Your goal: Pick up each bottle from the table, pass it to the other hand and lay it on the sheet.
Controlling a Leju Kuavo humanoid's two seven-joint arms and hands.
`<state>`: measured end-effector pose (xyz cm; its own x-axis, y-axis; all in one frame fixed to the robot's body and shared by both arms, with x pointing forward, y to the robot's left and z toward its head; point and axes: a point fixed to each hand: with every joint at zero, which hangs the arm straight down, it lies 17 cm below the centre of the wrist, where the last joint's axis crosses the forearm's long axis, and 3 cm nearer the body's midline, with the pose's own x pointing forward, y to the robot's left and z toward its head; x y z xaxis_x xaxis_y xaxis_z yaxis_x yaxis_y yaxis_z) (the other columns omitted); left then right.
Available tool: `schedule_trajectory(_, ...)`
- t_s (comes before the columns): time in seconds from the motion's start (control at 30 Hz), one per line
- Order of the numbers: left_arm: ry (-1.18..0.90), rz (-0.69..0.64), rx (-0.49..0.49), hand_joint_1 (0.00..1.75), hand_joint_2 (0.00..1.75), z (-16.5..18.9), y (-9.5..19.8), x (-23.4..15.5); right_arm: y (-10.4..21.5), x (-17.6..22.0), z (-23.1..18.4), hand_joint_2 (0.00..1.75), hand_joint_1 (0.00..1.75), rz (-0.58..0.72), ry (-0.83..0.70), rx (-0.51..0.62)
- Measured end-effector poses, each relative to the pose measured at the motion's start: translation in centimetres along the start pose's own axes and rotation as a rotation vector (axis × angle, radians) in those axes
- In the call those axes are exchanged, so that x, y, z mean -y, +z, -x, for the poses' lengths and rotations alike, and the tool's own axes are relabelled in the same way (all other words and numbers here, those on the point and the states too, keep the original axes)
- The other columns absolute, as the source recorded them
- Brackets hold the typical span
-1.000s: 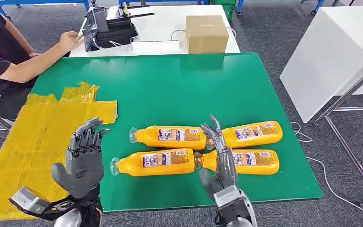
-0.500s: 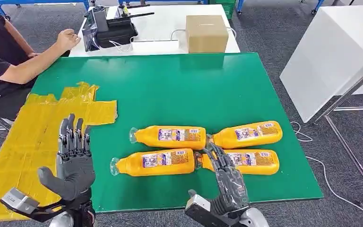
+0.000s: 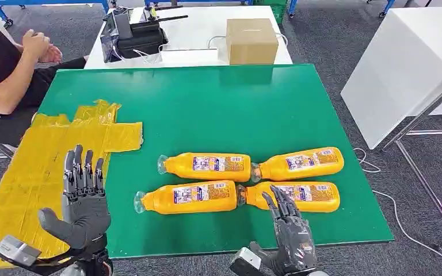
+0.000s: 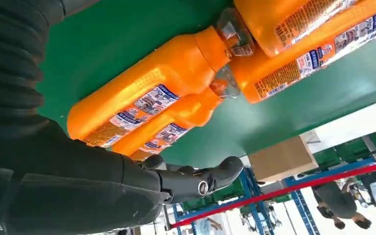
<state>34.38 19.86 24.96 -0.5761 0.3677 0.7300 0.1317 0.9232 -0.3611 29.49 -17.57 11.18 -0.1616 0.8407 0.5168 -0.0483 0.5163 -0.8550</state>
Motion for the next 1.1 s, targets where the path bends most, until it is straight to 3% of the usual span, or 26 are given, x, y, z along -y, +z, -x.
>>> schedule_trajectory(0.17,-0.003,-0.007,-0.001,0.00,0.00,0.0,0.1,-0.2,0.2,0.0,0.1,1.75,0.00,-0.003,0.005,-0.001)
schedule_trajectory(0.47,0.019,-0.024,-0.009,0.00,0.00,-0.5,0.2,-0.7,0.6,0.9,4.4,1.75,0.00,0.013,-0.001,-0.140)
schedule_trajectory(1.1,0.071,-0.043,-0.016,0.00,0.00,-0.4,-1.0,-1.0,-4.7,2.0,9.4,1.75,0.00,-0.017,0.204,-0.153)
